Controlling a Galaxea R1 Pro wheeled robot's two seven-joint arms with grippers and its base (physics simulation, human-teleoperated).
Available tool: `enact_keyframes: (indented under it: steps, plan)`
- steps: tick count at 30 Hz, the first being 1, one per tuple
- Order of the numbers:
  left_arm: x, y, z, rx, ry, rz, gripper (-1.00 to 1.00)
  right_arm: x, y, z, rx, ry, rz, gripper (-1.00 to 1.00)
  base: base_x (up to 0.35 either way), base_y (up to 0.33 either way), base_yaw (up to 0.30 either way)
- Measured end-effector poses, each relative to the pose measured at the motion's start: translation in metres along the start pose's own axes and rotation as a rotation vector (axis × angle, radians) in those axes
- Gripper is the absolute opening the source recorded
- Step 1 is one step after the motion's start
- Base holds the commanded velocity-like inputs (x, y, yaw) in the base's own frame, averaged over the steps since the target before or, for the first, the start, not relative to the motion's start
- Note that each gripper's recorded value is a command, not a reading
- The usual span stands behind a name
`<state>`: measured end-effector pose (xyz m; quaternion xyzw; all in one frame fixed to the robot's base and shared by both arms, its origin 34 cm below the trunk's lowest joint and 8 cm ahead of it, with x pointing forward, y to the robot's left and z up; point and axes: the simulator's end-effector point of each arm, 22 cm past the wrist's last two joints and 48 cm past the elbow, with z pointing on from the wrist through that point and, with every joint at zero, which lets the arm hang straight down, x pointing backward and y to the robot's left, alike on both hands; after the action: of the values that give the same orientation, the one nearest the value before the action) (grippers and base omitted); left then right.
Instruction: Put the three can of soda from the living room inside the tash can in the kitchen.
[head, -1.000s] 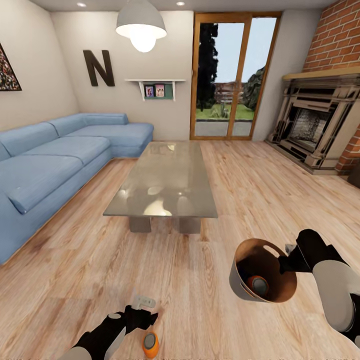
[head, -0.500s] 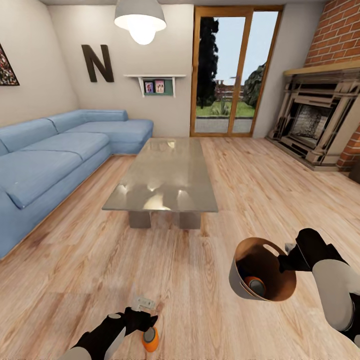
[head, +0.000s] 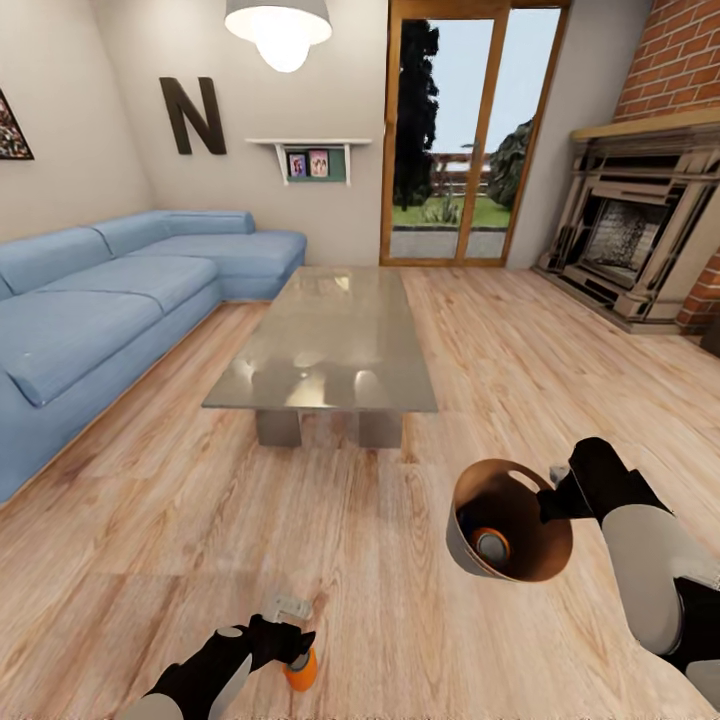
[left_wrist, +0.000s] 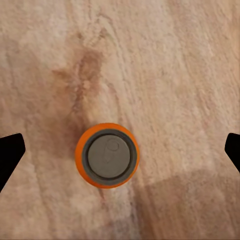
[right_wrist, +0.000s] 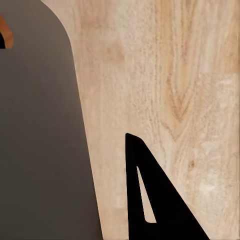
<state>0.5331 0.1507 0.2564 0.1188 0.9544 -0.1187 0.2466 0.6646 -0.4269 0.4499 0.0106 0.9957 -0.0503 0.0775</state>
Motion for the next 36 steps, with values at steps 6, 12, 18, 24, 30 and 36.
enact_keyframes:
  steps: [6,12,18,24,30,36]
  plan:
    - [0.012,0.001,0.011,0.001,0.004,-0.001,1.0,0.005,0.003,0.015,0.0,0.003,-0.005,-1.0,0.0,0.0,0.0]
    - [0.024,0.002,0.023,0.002,0.005,-0.002,1.0,0.001,0.003,0.024,0.003,-0.015,-0.003,-1.0,0.0,0.0,0.0]
    - [0.038,0.002,0.032,0.006,0.026,-0.007,1.0,-0.003,0.003,0.034,0.007,-0.014,0.0,-1.0,0.0,0.0,0.0]
    - [0.053,0.002,0.04,0.012,0.052,-0.016,1.0,0.002,0.004,0.052,0.008,0.015,-0.003,-1.0,0.0,0.0,0.0]
    - [0.063,0.002,0.045,0.016,0.07,-0.024,1.0,0.007,0.009,0.066,0.007,0.038,-0.011,-1.0,0.0,0.0,0.0]
    - [0.063,0.002,0.046,0.021,0.07,-0.025,1.0,0.007,0.012,0.067,0.001,0.04,-0.012,-1.0,0.004,0.0,0.0]
